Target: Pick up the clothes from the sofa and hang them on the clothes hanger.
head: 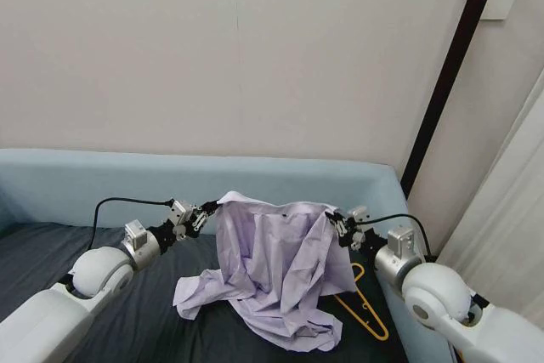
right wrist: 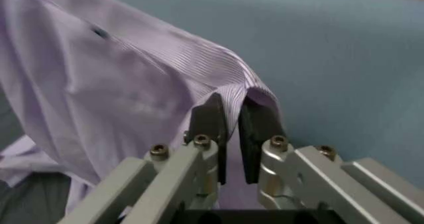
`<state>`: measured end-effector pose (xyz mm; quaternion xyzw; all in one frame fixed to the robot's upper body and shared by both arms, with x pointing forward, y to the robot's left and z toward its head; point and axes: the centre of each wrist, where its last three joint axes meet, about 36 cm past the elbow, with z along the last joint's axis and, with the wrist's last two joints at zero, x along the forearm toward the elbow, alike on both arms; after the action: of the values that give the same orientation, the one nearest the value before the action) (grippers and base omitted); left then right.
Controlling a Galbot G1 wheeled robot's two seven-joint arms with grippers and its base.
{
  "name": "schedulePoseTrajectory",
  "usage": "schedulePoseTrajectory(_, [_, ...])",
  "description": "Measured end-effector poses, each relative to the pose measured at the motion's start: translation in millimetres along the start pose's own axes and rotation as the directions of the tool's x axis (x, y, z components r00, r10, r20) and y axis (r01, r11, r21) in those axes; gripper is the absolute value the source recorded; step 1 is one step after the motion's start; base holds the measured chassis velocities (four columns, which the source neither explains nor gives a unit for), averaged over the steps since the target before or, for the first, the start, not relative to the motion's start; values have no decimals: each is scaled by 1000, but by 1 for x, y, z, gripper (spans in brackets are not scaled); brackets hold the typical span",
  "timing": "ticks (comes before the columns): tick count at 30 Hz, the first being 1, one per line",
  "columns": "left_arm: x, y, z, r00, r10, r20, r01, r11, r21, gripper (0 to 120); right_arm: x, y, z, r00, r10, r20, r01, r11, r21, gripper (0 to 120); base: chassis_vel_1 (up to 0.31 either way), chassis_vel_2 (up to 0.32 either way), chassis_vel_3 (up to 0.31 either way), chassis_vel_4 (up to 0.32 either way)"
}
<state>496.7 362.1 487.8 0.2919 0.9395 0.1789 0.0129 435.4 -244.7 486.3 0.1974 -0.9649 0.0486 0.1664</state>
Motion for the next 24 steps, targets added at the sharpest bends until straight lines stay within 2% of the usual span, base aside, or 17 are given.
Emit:
schedulePoseTrajectory(1, [0, 0, 0, 1000, 0, 0, 0, 1000, 0, 0, 0, 0, 0, 1000, 0, 0, 0, 1000, 0, 12, 0, 0, 0, 0])
schedulePoseTrajectory(2, [1, 3, -1, 1000, -23, -17, 22, 1000, -19, 0, 0, 0, 7, 999, 28, -42, -29, 999, -21, 15, 0, 0, 0, 0])
schedulePoseTrajectory(6, [2, 13, -5, 996, -78, -34, 76, 996, -45, 0, -2, -13, 32, 977, 111, -183, -123, 991, -55, 34, 0, 0, 0, 0])
schedulePoseTrajectory(7, [2, 13, -5, 996, -78, -34, 76, 996, -45, 0, -2, -13, 32, 977, 111, -183, -123, 991, -55, 34, 0, 0, 0, 0])
schedulePoseTrajectory(11, [2, 14, -11, 995, -95, -21, 95, 995, -41, 0, -15, -35, 55, 956, 124, -265, -132, 991, -14, 52, 0, 0, 0, 0])
schedulePoseTrajectory(14, [3, 13, -13, 995, -98, -15, 98, 994, -40, 0, -25, -48, 68, 948, 131, -289, -132, 991, 15, 60, 0, 0, 0, 0])
schedulePoseTrajectory(18, [6, 14, -20, 995, -96, -11, 95, 994, -52, 0, -54, -74, 95, 935, 94, -342, -84, 995, 45, 77, 0, 0, 0, 0])
schedulePoseTrajectory(19, [6, 14, -20, 995, -96, -11, 95, 994, -52, 0, -54, -74, 95, 935, 94, -342, -84, 995, 45, 77, 0, 0, 0, 0])
schedulePoseTrajectory(22, [10, 17, -25, 996, -92, -13, 91, 993, -70, 0, -78, -111, 116, 935, -9, -355, 38, 996, 76, 89, 0, 0, 0, 0])
schedulePoseTrajectory(23, [11, 18, -25, 996, -90, -14, 89, 993, -74, 0, -86, -120, 121, 931, -20, -364, 54, 995, 83, 95, 0, 0, 0, 0])
schedulePoseTrajectory(24, [11, 18, -25, 996, -90, -14, 89, 993, -74, 0, -86, -120, 121, 931, -20, -364, 54, 995, 83, 95, 0, 0, 0, 0])
